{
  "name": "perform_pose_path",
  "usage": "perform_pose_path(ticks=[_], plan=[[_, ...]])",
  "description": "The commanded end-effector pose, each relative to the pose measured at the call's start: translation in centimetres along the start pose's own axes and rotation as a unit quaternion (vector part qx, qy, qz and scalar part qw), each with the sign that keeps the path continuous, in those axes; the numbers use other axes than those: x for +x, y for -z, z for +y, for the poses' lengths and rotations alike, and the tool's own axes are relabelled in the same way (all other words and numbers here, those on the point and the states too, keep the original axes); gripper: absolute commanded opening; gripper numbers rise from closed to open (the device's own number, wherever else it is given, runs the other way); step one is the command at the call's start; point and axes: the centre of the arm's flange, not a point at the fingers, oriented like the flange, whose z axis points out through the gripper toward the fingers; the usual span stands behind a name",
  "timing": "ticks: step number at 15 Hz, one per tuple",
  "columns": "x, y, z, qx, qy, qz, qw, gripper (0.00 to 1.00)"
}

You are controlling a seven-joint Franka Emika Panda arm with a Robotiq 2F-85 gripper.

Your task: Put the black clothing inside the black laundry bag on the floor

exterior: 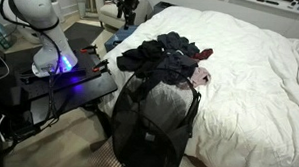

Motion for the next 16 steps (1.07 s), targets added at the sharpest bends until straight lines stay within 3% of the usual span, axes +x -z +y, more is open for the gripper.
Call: perform_pose_path(ticks=[1,4,7,12,16], plan=[[0.0,0.0,0.0,0.0,0.0,0.0,1.0,1.0],[1.2,-0.1,-0.1,0.023,-0.035,0.025,0.9988,1.0],[2.7,0.1,-0.2,0.062,-0.088,0.081,0.9909,1.0],[5.5,0.1,0.3,0.079,-0.212,0.144,0.9635,1.0],[8.4,-1.3,1.0,0.074,-0.301,0.156,0.9377,1.0]])
